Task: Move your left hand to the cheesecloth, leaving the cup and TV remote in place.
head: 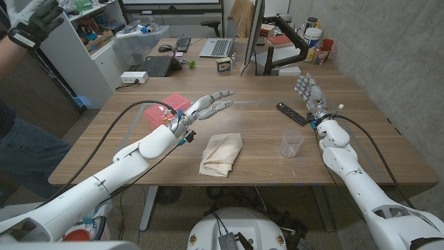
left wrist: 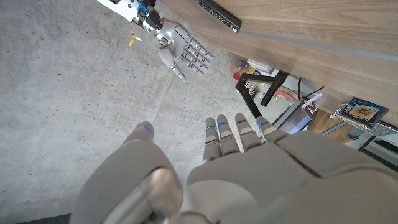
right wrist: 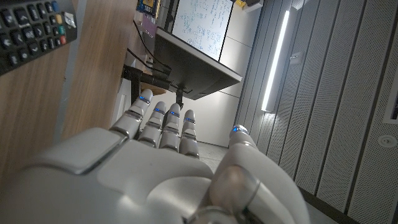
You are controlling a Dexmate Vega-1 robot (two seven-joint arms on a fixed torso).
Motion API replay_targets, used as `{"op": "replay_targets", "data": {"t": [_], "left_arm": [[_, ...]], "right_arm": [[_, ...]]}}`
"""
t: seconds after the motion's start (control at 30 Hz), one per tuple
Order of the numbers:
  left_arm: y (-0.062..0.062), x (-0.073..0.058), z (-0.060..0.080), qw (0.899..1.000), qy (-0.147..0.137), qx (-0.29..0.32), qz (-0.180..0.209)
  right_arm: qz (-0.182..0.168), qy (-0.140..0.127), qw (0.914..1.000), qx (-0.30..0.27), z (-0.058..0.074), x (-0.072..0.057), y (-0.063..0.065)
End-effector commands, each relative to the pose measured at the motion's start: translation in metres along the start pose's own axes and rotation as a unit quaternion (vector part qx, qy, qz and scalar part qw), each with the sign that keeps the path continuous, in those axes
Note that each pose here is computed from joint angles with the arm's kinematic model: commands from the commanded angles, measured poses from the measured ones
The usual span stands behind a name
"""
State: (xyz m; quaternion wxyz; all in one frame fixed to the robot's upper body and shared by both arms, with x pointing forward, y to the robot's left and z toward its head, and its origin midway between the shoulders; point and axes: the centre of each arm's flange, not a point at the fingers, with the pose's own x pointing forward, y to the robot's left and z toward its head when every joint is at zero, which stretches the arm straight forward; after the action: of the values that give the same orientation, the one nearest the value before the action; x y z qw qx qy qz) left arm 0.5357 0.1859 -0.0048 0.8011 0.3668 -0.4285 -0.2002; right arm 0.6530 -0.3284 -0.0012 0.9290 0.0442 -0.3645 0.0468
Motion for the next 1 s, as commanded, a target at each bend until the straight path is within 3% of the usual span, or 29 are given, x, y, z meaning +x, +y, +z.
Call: {"op": "replay_targets", "data": {"t": [0.03, 1.0], "left_arm": [[-0.005, -0.003, -0.001, 1.0, 0.004, 0.019, -0.013], [-0.016, -0.015, -0.006, 0.998, 0.032, 0.049, -0.037]], "right_arm": [[-0.001, 0.0, 1.0, 0.001, -0.001, 0.002, 0.002], [0.001, 0.004, 1.0, -0.002, -0.003, 0.007, 0.005]]}}
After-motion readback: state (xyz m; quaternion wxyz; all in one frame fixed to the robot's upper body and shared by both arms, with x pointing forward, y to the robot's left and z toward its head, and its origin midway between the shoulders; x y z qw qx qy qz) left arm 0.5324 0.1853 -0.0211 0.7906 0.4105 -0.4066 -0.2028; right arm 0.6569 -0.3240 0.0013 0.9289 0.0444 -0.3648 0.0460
